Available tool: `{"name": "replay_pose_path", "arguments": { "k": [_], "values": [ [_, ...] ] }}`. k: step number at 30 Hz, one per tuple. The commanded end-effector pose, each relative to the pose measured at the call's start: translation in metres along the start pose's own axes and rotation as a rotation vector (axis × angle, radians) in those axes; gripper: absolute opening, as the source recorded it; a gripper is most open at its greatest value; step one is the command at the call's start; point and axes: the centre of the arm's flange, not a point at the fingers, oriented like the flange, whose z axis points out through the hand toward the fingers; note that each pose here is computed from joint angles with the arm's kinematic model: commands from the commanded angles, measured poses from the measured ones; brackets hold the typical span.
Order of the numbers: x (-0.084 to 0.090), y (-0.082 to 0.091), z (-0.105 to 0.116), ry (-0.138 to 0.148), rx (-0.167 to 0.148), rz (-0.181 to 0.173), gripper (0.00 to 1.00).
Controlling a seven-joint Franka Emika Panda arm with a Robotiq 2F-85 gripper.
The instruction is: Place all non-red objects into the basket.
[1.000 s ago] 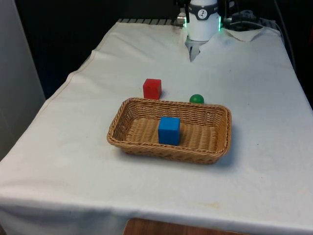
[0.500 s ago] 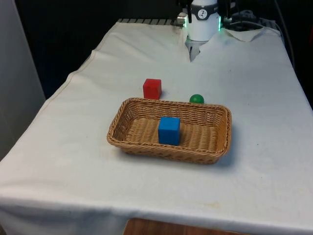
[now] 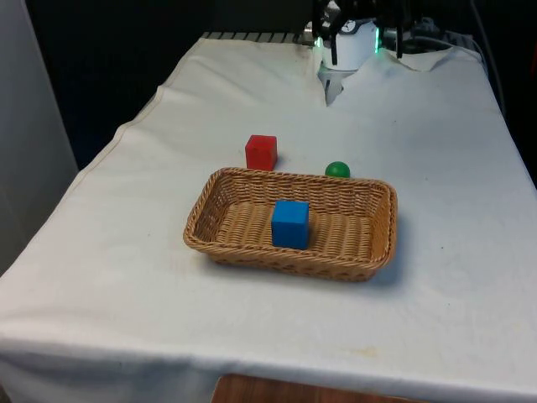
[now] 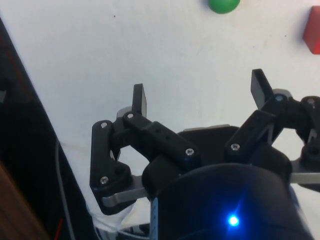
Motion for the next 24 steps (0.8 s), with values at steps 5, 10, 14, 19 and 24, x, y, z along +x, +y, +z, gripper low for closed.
{"name": "replay_pose_path", "arguments": {
  "k": [5,10,14,19,24],
  "values": [
    [-0.001,-0.002,0.013,0.011,-0.016,-0.008,1.0],
    [-0.003,-0.001,0.026,0.005,-0.023,-0.016,1.0],
    [-0.004,0.0,0.038,0.011,-0.041,-0.021,1.0],
    [-0.004,0.002,0.057,0.011,-0.051,-0.027,1.0],
    [-0.004,0.003,0.071,0.015,-0.053,-0.027,1.0]
  ]
}}
